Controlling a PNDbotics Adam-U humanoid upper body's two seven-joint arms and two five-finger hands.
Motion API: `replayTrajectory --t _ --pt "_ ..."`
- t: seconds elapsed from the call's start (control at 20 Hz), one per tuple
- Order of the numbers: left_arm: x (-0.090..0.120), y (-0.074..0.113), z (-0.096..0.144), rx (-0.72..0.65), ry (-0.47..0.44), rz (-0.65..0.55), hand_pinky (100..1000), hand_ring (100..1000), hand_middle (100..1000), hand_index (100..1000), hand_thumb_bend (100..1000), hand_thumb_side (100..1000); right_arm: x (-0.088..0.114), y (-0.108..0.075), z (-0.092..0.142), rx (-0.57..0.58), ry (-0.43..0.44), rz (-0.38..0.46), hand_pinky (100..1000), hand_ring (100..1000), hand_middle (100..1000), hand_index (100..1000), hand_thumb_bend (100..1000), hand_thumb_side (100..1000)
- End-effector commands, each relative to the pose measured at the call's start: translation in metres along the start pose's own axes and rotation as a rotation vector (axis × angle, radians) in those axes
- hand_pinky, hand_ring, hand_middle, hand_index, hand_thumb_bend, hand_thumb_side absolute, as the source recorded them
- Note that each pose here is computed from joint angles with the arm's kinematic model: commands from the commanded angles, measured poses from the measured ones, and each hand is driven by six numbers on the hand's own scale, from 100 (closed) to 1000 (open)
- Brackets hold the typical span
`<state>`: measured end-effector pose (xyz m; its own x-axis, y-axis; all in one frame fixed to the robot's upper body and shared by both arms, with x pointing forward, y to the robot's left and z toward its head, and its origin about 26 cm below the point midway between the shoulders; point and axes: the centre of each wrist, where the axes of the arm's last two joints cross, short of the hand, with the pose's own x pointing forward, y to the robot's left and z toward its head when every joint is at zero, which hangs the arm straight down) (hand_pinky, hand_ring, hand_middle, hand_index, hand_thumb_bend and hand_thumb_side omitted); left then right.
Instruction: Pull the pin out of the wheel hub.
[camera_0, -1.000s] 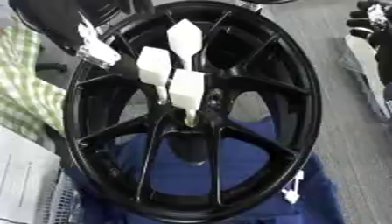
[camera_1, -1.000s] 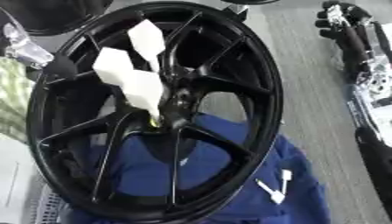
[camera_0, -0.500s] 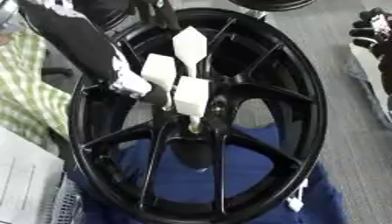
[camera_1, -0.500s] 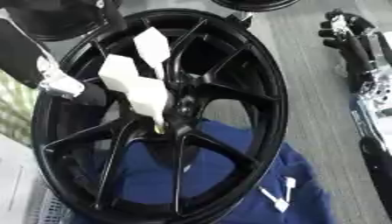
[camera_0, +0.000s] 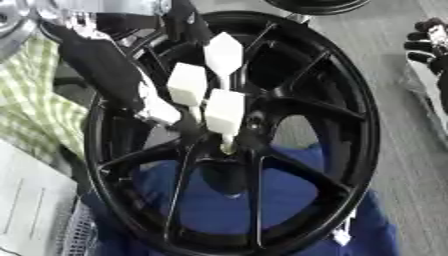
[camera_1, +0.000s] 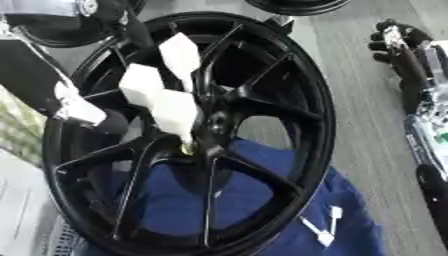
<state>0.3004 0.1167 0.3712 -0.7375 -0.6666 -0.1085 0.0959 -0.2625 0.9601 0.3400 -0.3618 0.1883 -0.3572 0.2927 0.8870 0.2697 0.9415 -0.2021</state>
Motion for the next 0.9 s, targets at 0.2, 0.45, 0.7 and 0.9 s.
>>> replayTrajectory --t 0.2,0.45,0.7,0.9 --pt "-0.016 -0.004 0.003 -0.027 0.103 -0.001 840 813 827 884 617 435 0.007 -0.003 -0.002 0.003 -0.023 0.015 825 760 684 754 100 683" --pt "-0.023 -0.007 0.001 0.000 0.114 -0.038 836 800 796 867 623 377 0.008 -0.002 -0.002 0.009 -0.025 0.012 825 760 684 754 100 687" --pt "-0.032 -0.008 -0.004 0.051 0.129 -0.072 833 795 783 839 628 355 0.008 -0.001 -0.002 0.011 -0.028 0.009 825 760 684 753 100 691" --pt "-0.037 -0.006 -0.007 0.102 0.142 -0.075 827 786 772 838 588 369 0.008 -0.001 -0.002 0.011 -0.026 0.008 825 760 683 752 100 691"
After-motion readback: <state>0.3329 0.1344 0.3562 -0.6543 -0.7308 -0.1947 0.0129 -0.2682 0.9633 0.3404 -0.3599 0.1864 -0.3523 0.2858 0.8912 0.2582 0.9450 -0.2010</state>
